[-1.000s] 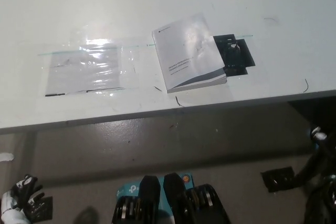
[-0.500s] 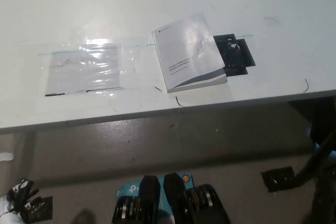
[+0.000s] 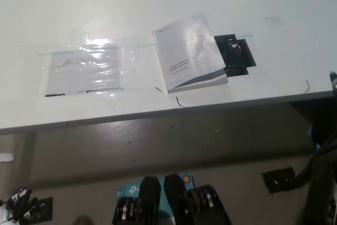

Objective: The robot uses its right hand to slide under the cover of the book kept in the middle of the desk and open it

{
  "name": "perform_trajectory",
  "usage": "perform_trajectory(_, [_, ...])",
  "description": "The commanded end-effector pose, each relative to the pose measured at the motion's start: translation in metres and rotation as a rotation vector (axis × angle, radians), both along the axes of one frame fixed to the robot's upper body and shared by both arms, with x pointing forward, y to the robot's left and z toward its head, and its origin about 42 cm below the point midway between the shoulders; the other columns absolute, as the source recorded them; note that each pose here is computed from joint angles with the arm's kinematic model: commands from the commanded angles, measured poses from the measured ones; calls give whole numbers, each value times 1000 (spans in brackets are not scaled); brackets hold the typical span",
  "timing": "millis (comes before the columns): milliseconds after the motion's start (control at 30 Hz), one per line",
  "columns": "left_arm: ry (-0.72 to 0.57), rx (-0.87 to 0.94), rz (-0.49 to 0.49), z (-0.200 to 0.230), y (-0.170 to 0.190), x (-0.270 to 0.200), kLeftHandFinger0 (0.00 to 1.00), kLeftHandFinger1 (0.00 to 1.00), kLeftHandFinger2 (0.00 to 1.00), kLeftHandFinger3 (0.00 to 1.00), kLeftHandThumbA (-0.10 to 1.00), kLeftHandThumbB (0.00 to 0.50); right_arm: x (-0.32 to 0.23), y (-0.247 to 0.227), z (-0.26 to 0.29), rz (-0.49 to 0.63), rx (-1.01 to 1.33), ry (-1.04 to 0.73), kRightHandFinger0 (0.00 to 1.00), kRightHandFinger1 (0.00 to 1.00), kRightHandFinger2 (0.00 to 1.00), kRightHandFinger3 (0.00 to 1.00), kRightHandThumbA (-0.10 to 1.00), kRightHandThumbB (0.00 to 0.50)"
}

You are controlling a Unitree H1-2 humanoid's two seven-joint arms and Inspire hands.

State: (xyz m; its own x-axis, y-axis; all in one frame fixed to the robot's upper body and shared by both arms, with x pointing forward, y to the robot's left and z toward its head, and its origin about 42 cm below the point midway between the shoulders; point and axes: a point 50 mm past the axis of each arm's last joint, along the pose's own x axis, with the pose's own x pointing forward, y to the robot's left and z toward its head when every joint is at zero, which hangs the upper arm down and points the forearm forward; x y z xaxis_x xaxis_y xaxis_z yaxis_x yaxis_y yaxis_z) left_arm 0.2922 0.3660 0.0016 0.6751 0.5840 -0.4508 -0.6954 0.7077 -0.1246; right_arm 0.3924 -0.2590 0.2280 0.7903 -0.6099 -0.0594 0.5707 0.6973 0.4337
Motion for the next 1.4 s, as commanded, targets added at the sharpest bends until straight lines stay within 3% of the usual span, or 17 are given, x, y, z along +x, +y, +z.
perform_trajectory(0, [-13,7,14,4,7,0,677,668,799,803,560,0,11,22,59,97,-122,-128,581,957,1000,1000,1000,192])
perform_trajectory(33, [-12,7,13,4,8,0,687,672,798,812,564,0,12,25,63,102,-127,-135,567,947,1000,1000,1000,209])
perform_trajectory(133, [-18,-6,11,3,7,0,697,666,783,812,564,0,15,39,83,151,-192,-173,537,954,1000,1000,1000,166])
perform_trajectory(200, [-16,-11,7,3,6,-1,707,675,794,813,579,0,19,54,97,185,-198,-192,467,876,979,1000,958,212])
perform_trajectory(500, [0,-5,10,0,6,-1,610,631,750,787,583,6,29,96,97,361,-210,-172,525,886,985,1000,965,182])
perform_trajectory(633, [-15,-9,5,2,3,-1,620,644,762,771,607,14,39,115,81,446,-215,-138,565,881,998,1000,946,162])
perform_trajectory(733, [-18,-21,4,2,3,1,667,667,789,824,610,8,51,126,59,497,-234,-97,551,907,1000,1000,937,144])
perform_trajectory(933, [-10,4,-8,3,3,3,619,637,784,785,641,46,68,130,41,537,-273,-44,546,894,977,1000,973,151])
perform_trajectory(1100, [-4,3,-8,4,3,4,635,638,783,760,646,83,84,132,44,568,-315,-40,547,870,952,1000,969,137])
perform_trajectory(1267, [-3,9,-10,3,2,4,605,601,754,732,636,78,94,132,52,581,-350,-47,574,876,957,1000,963,146])
perform_trajectory(1367, [-2,6,-6,4,1,3,628,626,757,746,623,47,99,132,59,585,-369,-58,552,857,940,1000,959,147])
